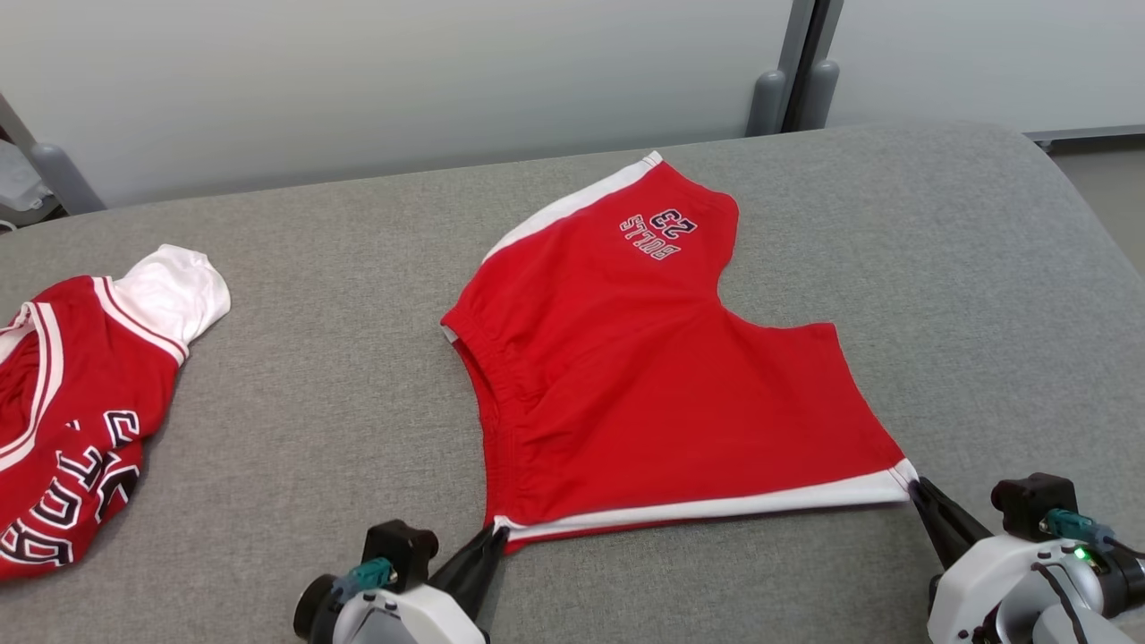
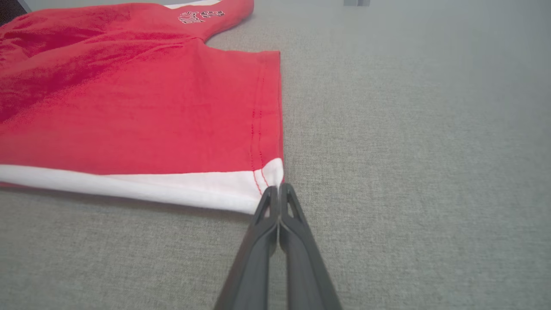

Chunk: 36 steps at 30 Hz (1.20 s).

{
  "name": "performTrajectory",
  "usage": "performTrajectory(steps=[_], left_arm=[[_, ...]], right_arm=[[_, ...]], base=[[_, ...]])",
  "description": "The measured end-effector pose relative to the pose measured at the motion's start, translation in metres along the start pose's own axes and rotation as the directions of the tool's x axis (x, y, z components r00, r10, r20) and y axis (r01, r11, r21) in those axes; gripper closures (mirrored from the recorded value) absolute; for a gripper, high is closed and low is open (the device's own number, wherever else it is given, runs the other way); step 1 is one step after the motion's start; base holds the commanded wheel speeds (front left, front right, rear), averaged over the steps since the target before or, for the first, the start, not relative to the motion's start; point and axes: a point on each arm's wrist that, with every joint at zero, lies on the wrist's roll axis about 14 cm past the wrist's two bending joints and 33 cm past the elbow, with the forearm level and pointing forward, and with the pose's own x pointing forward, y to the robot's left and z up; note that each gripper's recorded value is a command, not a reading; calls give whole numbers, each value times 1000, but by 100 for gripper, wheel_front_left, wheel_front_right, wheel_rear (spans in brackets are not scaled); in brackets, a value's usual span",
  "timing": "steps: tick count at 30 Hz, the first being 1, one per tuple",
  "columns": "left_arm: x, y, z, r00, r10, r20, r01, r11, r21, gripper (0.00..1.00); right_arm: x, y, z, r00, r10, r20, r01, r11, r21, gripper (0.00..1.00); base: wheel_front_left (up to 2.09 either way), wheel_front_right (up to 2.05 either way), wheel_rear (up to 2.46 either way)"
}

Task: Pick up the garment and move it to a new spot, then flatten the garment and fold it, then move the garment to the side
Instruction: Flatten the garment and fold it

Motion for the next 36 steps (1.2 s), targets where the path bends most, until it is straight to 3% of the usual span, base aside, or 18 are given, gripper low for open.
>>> performTrajectory(steps=[11,12,13,14,20,25,30,36], left_arm=[[-18,-1,-13,1000,21,-2,-21,998,-60,100],[-18,0,-13,1000,28,-1,-28,997,-74,82],[-19,1,-14,999,36,-3,-36,995,-93,11],[-19,1,-16,999,44,-14,-45,992,-117,0],[-23,0,-21,997,55,-46,-62,984,-168,0],[-29,6,-14,997,78,-25,-81,979,-189,0],[-41,27,6,984,166,64,-149,967,-207,0],[-55,51,52,931,292,221,-228,934,-274,0]], right_arm=[[-1,5,-29,996,11,-94,-14,999,-35,100],[-1,7,-29,995,16,-97,-19,999,-31,90],[-1,9,-30,995,21,-99,-24,999,-29,30],[-1,10,-30,995,24,-99,-28,999,-31,0],[0,8,-22,997,22,-79,-25,999,-40,0],[2,4,5,1000,10,8,-10,999,-46,0],[-1,12,36,992,16,128,-11,999,-46,0],[-7,37,62,968,37,247,-35,999,-11,0]], base=[[0,0,0],[0,0,0],[0,0,0],[0,0,0],[0,0,0],[0,0,0],[0,0,0],[0,0,0]])
